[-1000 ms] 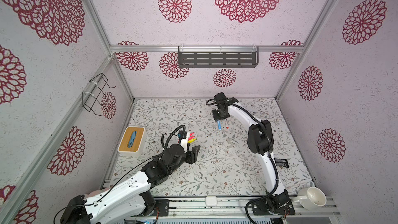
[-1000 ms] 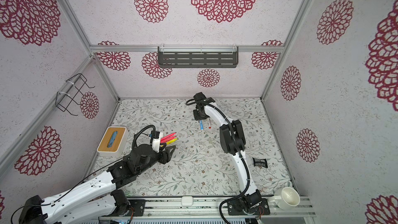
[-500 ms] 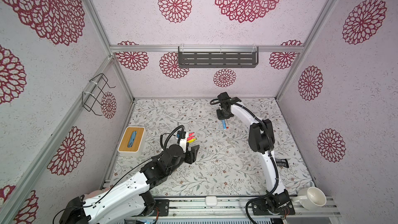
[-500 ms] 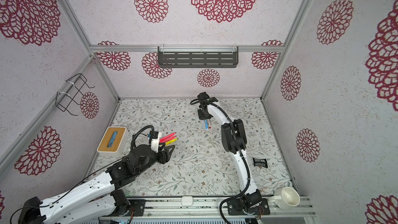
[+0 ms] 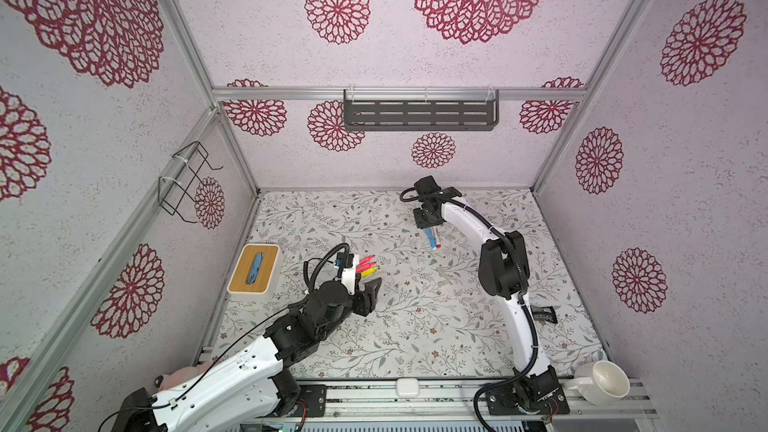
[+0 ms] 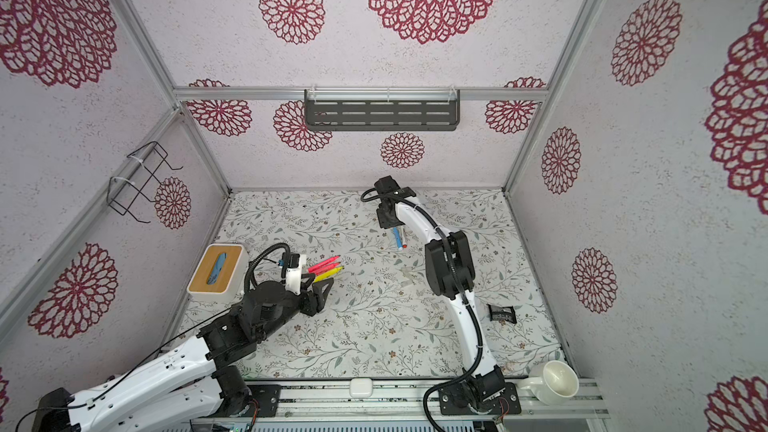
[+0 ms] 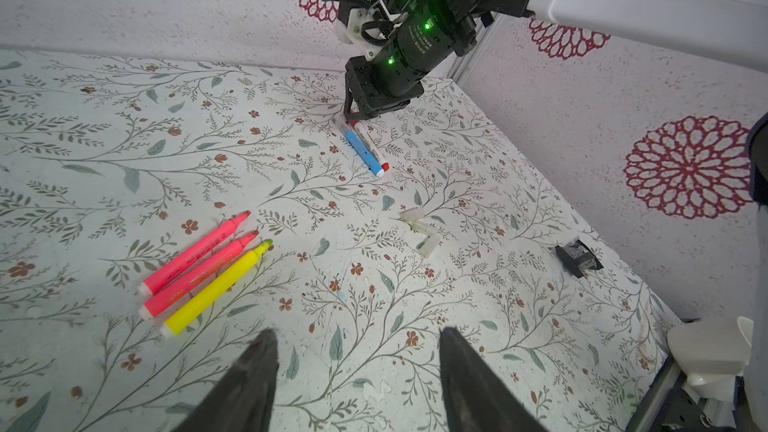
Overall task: Insert the pens into the pen caps
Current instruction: 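Lower the capped blue marker beside the red-capped white marker and open the right gripper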
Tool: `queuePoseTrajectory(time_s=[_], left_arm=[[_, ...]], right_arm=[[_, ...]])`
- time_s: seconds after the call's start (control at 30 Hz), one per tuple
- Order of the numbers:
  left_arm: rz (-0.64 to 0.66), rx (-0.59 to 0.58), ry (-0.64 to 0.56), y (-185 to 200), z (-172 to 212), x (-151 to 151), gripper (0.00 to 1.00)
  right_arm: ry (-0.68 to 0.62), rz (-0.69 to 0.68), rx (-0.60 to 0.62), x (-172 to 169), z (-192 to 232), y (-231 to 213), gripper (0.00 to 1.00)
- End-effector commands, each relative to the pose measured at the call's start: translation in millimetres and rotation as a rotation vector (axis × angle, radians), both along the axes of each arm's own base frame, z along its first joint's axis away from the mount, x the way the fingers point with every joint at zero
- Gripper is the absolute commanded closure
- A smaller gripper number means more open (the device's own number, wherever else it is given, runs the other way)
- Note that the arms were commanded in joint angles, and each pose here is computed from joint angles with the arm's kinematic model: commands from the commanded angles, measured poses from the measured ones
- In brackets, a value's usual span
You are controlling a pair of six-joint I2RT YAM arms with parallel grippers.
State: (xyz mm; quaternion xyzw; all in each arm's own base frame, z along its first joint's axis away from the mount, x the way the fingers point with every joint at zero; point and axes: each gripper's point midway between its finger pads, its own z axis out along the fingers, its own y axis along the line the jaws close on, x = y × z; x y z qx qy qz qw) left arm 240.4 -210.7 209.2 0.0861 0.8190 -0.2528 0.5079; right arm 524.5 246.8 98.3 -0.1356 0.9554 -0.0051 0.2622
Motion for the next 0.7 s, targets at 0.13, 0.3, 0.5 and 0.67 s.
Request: queuePoseTrajectory(time_s=[0.13, 0.3, 0.5, 0.67], left_arm=[[0.009, 0.029, 0.012, 6.6, -9.5, -5.4, 0.36], [0.013, 0.021, 0.011, 8.7, -11.1, -6.7, 0.36], [0.019, 0.019, 0.007, 9.6, -10.1, -5.9, 0.36], [0.024, 0.021, 0.004, 11.5, -9.1, -6.6, 0.36]], right_arm=[[0.009, 0.076, 0.104, -18.6, 31.6, 25.0, 0.66], [0.079, 0.071, 0.093, -23.2, 5.0, 22.7, 0.66], [0.114, 0.035, 0.100, -18.4, -15.4, 19.1, 0.66], [0.149, 0.018, 0.091, -17.2, -32.8, 14.7, 0.66]])
